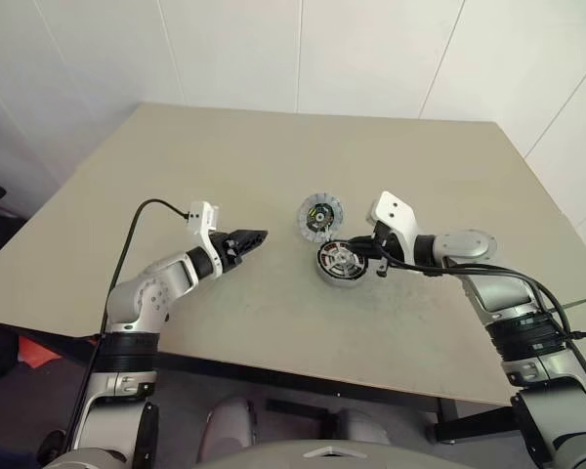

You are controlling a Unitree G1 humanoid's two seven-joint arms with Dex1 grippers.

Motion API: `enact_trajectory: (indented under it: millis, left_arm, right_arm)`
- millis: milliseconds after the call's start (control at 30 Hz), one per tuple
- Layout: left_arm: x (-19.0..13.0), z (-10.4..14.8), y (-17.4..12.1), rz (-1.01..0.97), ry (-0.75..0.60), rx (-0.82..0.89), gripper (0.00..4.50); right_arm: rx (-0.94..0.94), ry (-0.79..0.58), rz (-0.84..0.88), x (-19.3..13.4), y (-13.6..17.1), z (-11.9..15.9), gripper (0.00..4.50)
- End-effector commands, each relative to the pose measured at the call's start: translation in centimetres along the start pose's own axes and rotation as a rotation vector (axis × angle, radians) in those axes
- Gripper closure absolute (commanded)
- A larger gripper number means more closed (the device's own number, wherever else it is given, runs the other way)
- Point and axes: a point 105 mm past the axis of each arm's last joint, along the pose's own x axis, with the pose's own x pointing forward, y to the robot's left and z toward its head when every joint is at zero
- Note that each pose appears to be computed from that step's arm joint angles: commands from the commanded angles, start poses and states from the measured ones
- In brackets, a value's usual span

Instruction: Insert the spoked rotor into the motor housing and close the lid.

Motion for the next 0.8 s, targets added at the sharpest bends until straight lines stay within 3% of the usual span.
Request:
enact_trajectory:
  millis: [33,200,300,467,600,800]
  left_arm:
    - [0.1,0.9,-0.4,-0.014,-0.03,0.038,1.9]
    - [0.2,0.7,-0.1,0.006,-0.027,0.048,1.9]
    - [0.2,0.7,0.2,0.019,-0.025,0.048,1.9]
    - [0.0,0.3,0.6,0.034,-0.016,0.048,1.9]
    - [0.1,0.2,0.7,0.036,-0.012,0.049,1.9]
    - [0.5,0.3,0.5,0.029,-0.009,0.054,1.9]
  right_arm:
    - [-0.001,0.019,0.0,0.7,0.3,-0.8,4.14]
    - [0.051,0.111,0.014,2.2,1.5,-4.0,4.14]
    - [0.032,0.137,0.004,2.3,1.4,-4.6,4.14]
    - [-0.019,0.037,-0.004,1.2,0.2,-1.4,4.14]
    - [-0.136,-0.05,-0.003,-0.5,-1.0,2.9,4.14]
    - [-0.441,0.149,0.149,-2.6,-1.3,3.1,4.14]
